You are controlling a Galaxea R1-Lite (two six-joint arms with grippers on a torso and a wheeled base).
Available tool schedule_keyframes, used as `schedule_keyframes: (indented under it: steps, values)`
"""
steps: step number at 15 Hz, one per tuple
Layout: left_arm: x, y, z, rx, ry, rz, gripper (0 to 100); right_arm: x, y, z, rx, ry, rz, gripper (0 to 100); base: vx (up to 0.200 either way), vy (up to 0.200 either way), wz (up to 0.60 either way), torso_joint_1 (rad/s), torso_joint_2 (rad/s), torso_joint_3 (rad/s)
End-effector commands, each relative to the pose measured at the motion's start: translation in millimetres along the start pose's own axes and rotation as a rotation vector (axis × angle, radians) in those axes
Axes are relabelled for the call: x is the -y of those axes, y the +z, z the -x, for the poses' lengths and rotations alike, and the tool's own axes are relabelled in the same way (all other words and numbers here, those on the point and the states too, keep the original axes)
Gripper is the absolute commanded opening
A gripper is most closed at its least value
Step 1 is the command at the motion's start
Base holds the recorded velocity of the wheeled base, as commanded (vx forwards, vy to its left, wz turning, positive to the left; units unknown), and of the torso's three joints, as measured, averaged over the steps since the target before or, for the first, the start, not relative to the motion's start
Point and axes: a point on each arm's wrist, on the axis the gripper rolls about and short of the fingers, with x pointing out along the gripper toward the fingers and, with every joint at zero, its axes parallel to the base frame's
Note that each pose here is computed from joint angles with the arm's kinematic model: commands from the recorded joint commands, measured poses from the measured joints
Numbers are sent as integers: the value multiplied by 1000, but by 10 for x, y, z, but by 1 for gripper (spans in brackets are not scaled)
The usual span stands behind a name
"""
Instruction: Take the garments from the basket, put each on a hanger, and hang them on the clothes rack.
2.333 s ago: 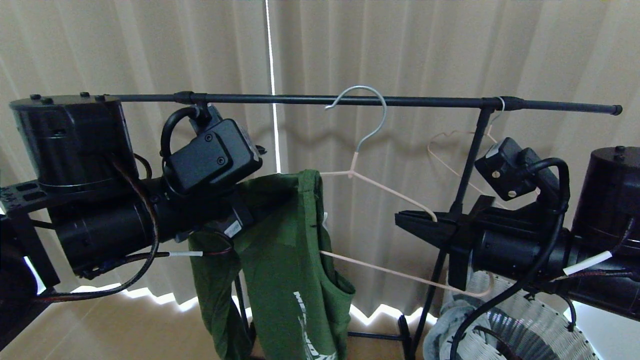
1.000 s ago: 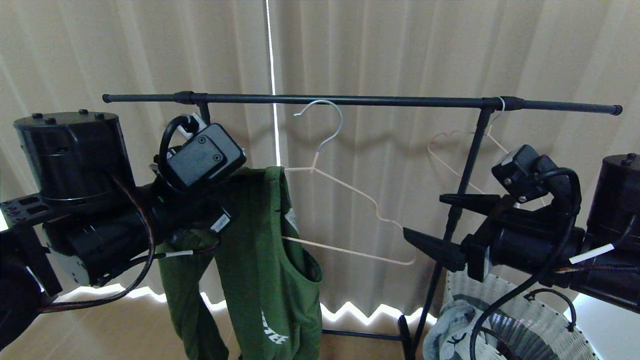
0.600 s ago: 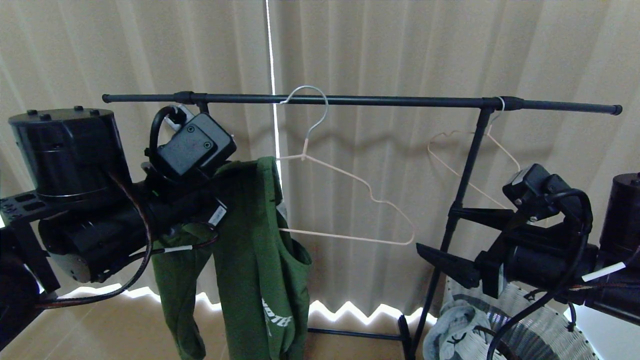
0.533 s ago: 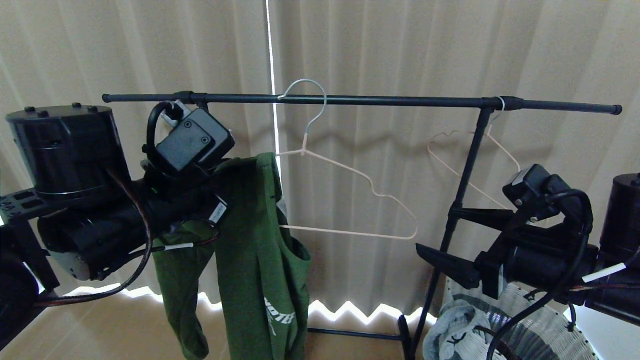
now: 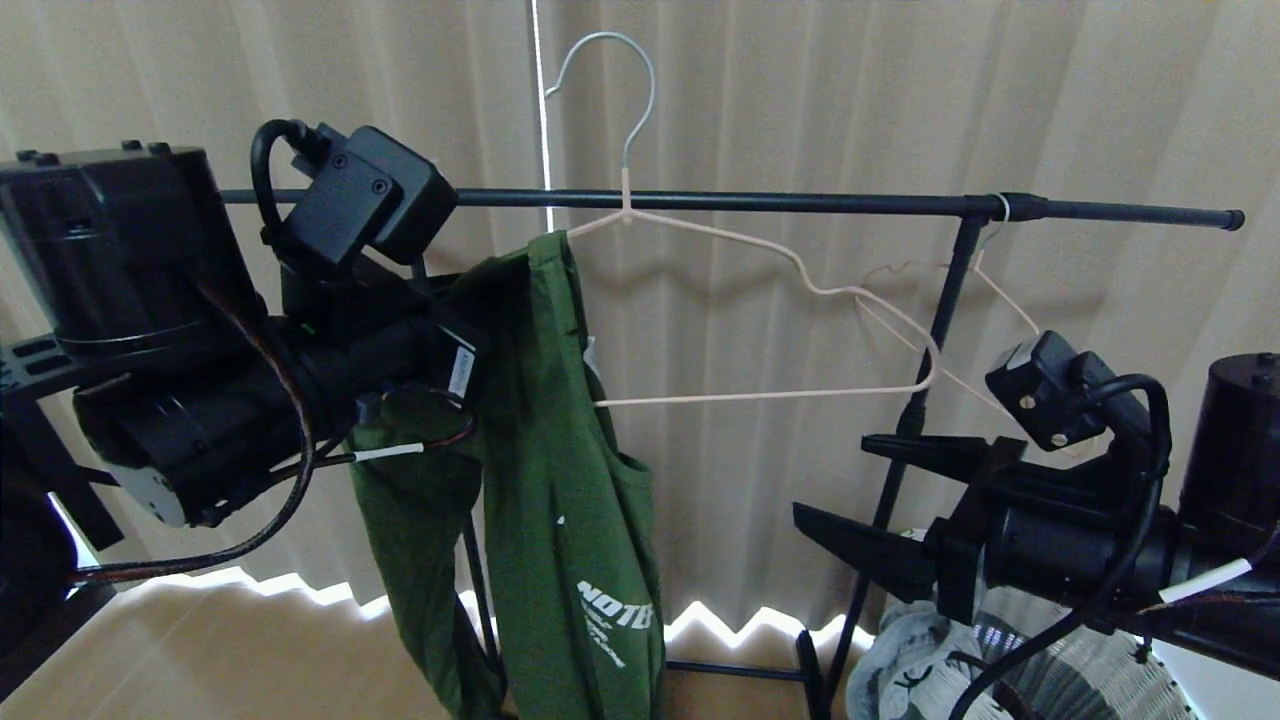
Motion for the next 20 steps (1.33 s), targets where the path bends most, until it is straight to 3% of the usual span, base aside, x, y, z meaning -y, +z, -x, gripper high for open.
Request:
schedule_keyframes:
  steps: [1, 8, 14, 20]
  values:
    - [46, 87, 0, 32, -17, 14, 0, -57, 0, -103, 15, 29, -7, 100, 0, 0, 0, 0, 0, 0]
    - [214, 302, 55, 108, -94, 166, 0, -47, -21, -519, 122, 42, 13, 100, 0, 0, 0, 0, 0, 0]
    - [261, 347, 95, 139, -143, 173, 0, -35, -37, -680, 108, 43, 11, 100, 0, 0, 0, 0, 0, 0]
    - [251, 388, 98, 180, -133, 184, 0, -94, -153, -701, 57, 61, 13, 100, 0, 0, 0, 0, 0, 0]
